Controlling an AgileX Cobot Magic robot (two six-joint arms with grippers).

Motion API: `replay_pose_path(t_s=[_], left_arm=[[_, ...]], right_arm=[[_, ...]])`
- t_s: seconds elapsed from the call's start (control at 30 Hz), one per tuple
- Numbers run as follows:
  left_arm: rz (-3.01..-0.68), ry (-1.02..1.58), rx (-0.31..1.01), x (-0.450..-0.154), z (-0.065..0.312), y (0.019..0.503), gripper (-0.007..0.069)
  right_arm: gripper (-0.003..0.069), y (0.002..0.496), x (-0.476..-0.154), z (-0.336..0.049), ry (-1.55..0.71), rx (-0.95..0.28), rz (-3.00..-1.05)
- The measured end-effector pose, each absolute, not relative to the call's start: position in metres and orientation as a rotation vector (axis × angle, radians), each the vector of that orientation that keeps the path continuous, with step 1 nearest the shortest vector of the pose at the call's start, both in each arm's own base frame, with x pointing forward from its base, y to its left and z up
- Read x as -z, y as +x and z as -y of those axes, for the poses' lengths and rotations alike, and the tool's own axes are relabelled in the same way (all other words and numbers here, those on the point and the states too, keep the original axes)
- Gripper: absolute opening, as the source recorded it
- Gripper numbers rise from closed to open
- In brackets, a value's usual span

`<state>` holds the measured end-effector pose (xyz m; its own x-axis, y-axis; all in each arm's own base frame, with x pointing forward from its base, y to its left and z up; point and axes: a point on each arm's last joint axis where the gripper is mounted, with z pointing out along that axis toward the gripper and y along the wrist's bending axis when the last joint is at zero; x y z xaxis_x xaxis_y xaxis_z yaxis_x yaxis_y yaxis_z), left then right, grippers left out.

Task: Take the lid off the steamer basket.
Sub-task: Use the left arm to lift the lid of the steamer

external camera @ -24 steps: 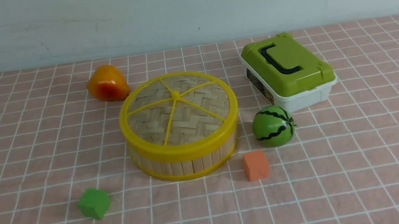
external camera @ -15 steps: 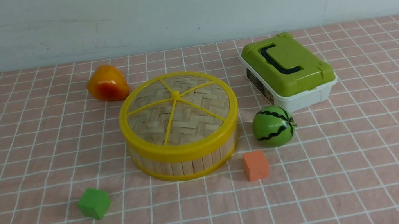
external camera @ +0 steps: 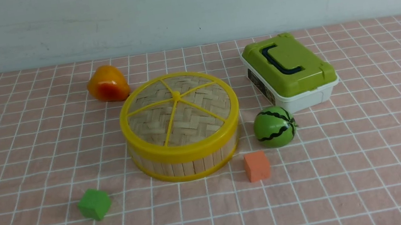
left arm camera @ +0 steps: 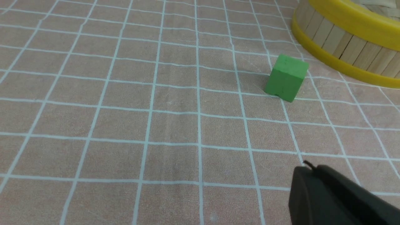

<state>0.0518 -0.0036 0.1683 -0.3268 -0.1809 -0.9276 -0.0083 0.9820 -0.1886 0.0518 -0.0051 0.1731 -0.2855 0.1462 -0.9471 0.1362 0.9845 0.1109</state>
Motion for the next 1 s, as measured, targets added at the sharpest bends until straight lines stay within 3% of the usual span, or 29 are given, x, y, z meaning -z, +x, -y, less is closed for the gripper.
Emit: replay_pose_path(t_s=[0.67, 0.77, 1.0], left_arm=[[-1.872, -0.135, 0.176, -0.171, 0.004, 0.053, 0.0003], [-1.775, -0.132, 0.18, -0.178, 0.003, 0.055, 0.0005], [-1.236, -0.098, 0.188, -0.227, 0.001, 0.052, 0.0007]], right_arm=[[0.0241, 0.052, -0.173, 0.005, 0.205, -0.01, -1.865], [0.0241, 0.052, -0.173, 0.005, 0.205, -0.01, -1.865], [0.0241, 0.052, -0.173, 0.005, 0.205, -0.01, -1.865]])
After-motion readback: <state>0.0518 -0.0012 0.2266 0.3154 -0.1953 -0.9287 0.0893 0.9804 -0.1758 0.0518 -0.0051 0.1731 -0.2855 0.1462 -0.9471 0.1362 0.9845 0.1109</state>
